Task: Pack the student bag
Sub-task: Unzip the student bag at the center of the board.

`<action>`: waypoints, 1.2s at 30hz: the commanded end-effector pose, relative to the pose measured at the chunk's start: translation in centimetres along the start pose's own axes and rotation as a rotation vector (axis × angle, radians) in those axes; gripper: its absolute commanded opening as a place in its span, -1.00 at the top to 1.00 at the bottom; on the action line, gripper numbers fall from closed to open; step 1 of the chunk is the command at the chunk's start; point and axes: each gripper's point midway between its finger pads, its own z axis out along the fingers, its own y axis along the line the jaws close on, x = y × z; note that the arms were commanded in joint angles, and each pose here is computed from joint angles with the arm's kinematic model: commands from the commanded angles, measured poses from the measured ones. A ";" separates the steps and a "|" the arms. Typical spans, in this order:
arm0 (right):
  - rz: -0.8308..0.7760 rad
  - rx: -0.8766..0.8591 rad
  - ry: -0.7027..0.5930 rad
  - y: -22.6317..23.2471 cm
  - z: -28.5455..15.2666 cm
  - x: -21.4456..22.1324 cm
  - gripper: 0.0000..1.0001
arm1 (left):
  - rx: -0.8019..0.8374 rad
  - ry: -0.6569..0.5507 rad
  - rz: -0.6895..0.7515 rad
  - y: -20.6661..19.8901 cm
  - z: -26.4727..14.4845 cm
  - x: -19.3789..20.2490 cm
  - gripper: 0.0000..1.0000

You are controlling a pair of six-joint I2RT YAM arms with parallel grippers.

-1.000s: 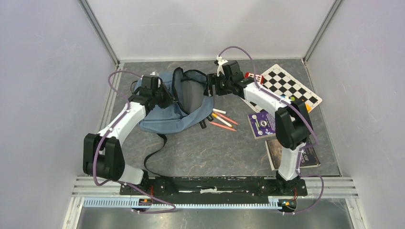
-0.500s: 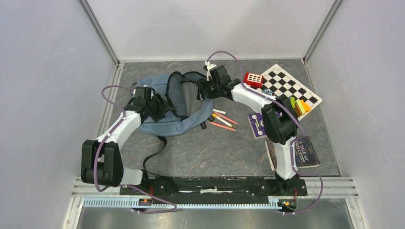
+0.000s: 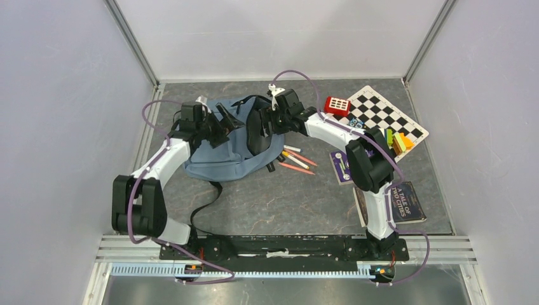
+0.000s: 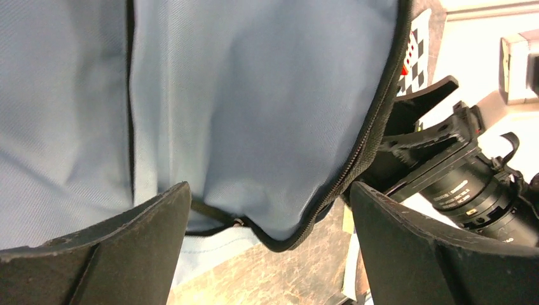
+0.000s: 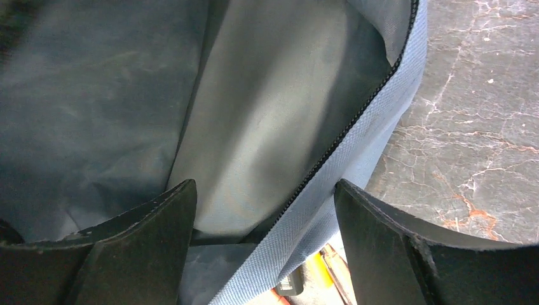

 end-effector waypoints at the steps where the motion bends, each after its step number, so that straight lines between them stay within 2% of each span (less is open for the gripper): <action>1: -0.026 -0.015 -0.032 0.7 0.3 -1.4 -0.69 | 0.105 0.014 0.151 -4.4 0.9 -1.0 -0.99; 9: -0.018 -0.043 -0.038 1.1 0.5 -1.6 -0.73 | -0.009 0.025 0.298 -4.4 1.7 0.4 -0.99; 19: -0.001 -0.138 -0.100 2.3 0.2 -4.9 -0.76 | -0.083 0.018 0.464 -2.3 1.4 4.1 -0.99; 25: 0.010 -0.161 -0.088 2.7 0.2 -4.7 -0.76 | -0.102 0.002 0.481 -2.8 3.1 3.7 -0.99; 31: 0.010 -0.160 -0.077 2.6 0.3 -4.4 -0.75 | -0.186 -0.034 0.442 -2.0 4.8 2.3 -0.99; 36: 0.010 -0.157 -0.074 2.6 0.2 -4.3 -0.75 | -0.230 -0.017 0.409 -1.5 6.1 2.2 -0.99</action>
